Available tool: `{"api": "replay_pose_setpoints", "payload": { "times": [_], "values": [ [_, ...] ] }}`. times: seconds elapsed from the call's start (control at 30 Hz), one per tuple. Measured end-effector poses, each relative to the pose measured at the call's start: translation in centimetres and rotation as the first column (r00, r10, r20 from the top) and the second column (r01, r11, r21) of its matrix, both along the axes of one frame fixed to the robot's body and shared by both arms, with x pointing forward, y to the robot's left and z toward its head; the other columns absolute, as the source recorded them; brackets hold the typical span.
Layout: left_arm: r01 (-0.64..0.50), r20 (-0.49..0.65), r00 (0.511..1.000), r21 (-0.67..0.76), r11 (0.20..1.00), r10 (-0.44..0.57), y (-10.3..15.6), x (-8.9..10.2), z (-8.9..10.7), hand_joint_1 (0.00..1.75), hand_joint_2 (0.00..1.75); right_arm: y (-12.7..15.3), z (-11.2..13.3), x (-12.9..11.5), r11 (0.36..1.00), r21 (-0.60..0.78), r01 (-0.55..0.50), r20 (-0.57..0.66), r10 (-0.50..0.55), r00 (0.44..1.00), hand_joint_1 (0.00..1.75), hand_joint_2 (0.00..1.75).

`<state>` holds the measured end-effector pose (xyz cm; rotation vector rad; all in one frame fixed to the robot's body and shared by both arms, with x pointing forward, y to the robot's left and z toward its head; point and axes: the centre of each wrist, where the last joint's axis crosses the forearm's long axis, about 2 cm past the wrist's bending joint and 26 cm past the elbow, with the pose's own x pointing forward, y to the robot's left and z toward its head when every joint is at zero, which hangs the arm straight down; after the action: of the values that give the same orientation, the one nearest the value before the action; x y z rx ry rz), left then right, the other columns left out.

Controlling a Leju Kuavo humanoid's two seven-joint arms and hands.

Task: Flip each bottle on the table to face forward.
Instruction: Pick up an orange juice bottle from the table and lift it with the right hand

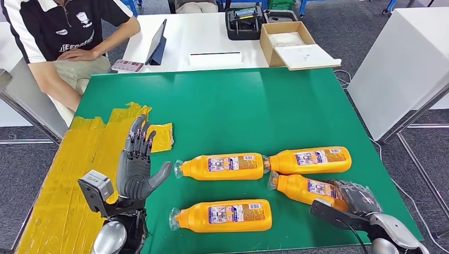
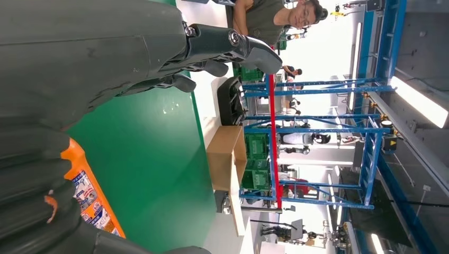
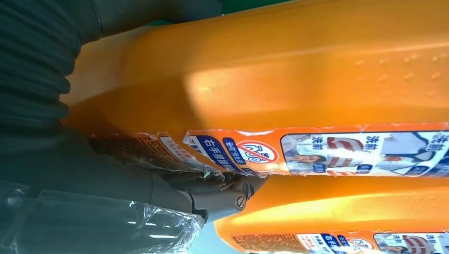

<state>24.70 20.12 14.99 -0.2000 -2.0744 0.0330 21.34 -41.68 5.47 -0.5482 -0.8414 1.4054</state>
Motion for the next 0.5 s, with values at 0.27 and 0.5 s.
{"api": "replay_pose_setpoints", "payload": {
  "times": [0.27, 0.5],
  "values": [
    [0.000, -0.010, 1.000, -0.002, 1.000, 0.000, 0.0, -0.4, -0.4, 0.00, 1.75, 0.2, 0.5, -1.0, 0.994, 0.110, -0.028, 0.006, 0.027, 1.000, 1.75, 1.75],
    [0.000, -0.016, 1.000, -0.003, 1.000, 0.000, 0.0, -0.6, -0.6, 0.00, 1.75, 0.9, 0.7, -1.5, 0.988, 0.145, -0.050, 0.016, 0.048, 0.999, 1.75, 1.75]
  ]
}}
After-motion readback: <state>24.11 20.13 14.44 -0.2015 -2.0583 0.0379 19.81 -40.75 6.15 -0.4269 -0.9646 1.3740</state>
